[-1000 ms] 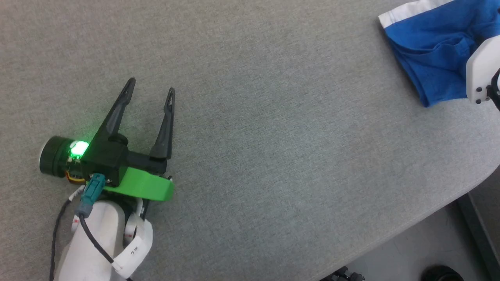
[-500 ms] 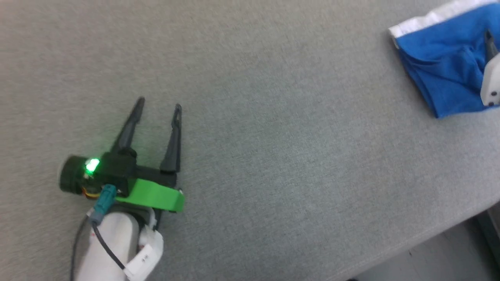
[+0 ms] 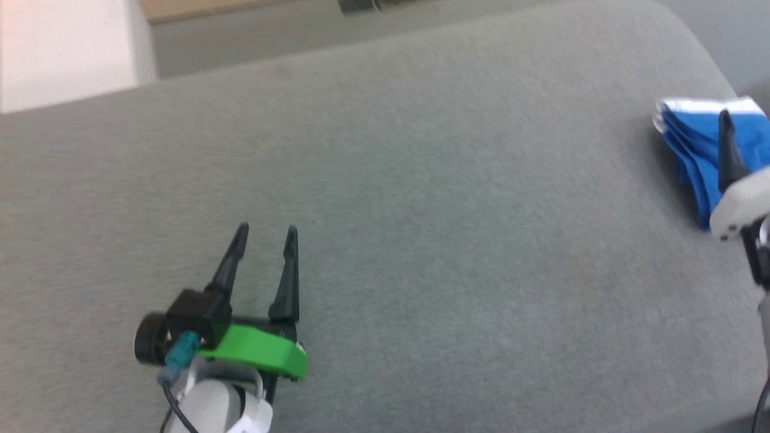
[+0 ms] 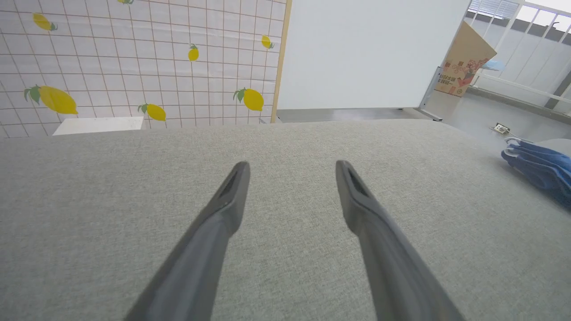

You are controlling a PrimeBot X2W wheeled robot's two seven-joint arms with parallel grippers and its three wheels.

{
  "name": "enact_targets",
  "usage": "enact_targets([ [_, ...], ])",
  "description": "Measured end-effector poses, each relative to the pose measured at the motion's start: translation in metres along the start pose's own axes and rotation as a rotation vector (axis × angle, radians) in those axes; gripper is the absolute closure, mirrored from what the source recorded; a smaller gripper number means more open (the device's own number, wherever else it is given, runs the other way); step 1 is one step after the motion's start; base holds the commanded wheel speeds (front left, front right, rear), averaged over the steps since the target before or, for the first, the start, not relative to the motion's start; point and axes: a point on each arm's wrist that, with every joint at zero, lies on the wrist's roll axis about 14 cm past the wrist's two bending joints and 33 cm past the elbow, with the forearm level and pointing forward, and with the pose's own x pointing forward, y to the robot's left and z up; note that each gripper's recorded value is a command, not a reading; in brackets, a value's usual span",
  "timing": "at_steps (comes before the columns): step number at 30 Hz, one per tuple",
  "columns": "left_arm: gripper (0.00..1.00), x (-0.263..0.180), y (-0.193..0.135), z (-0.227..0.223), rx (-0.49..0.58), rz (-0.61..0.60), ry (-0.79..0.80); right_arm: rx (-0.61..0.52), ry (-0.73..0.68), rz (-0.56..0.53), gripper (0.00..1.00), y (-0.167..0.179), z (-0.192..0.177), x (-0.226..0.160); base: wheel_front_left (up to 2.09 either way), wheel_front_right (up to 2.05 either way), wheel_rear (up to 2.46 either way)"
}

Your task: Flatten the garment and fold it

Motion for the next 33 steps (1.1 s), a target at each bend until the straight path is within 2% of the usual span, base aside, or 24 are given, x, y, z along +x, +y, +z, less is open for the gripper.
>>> enact_targets([
  [7,0.00,-0.037,0.019,0.022,0.011,0.099,-0.028,0.136,-0.191,0.096,0.00,0.043,0.028,-0.039,0.00,0.00,0.00],
  [16,0.00,-0.075,0.040,0.051,0.029,0.210,-0.093,0.256,-0.313,0.241,0.00,0.111,0.053,-0.091,0.00,0.00,0.00],
  [24,0.00,-0.102,0.048,0.064,0.026,0.274,-0.128,0.288,-0.329,0.362,0.00,0.156,0.061,-0.118,0.00,0.00,0.00],
  [33,0.00,-0.123,0.055,0.074,0.040,0.328,-0.158,0.275,-0.311,0.415,0.00,0.173,0.054,-0.138,0.00,0.00,0.00],
])
